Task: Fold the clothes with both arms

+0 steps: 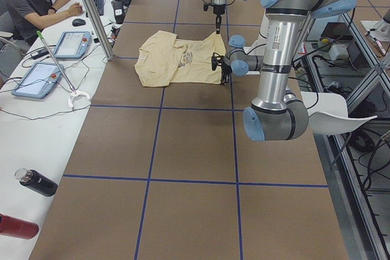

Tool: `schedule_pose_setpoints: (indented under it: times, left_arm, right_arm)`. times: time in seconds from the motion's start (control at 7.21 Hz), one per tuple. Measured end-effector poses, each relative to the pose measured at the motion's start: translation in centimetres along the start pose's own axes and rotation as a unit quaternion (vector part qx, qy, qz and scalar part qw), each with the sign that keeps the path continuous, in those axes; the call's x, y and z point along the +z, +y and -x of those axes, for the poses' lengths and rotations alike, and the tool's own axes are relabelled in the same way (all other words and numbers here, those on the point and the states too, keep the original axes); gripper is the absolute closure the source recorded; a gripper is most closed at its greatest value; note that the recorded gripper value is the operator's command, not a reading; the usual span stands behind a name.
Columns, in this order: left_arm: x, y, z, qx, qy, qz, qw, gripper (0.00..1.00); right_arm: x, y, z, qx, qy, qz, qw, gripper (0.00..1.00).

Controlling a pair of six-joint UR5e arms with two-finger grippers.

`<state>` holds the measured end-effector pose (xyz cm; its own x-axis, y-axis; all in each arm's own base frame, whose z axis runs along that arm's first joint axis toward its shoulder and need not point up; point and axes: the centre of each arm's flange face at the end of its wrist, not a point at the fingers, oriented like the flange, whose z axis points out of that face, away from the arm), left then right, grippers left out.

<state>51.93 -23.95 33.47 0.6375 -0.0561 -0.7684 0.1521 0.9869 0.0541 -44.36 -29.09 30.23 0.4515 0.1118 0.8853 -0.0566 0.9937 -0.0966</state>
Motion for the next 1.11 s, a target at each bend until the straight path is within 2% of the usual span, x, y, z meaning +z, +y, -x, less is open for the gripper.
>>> schedule_pose_setpoints:
  times: [0.14,0.42,0.83,1.11]
  left_arm:
    - [0.0,0.4,-0.1,0.002,0.001,0.003,1.0000,1.00]
    - [-0.8,0.5,-0.4,0.005,0.003,0.005,1.0000,1.00]
    - [-5.4,0.4,-1.3,0.008,0.013,0.008,0.9998,1.00]
    - [-6.9,0.1,-1.1,0.037,0.004,0.015,0.9992,1.00]
  right_arm:
    - [0.0,0.0,-0.1,0.000,0.000,0.000,1.0000,1.00]
    - [-0.1,-0.2,-0.1,0.001,0.001,-0.001,1.0000,1.00]
    - [-0.6,-0.7,-0.4,0.007,0.002,0.009,0.9999,1.00]
    - [-0.9,-0.8,-0.6,0.013,0.001,0.012,0.9998,1.00]
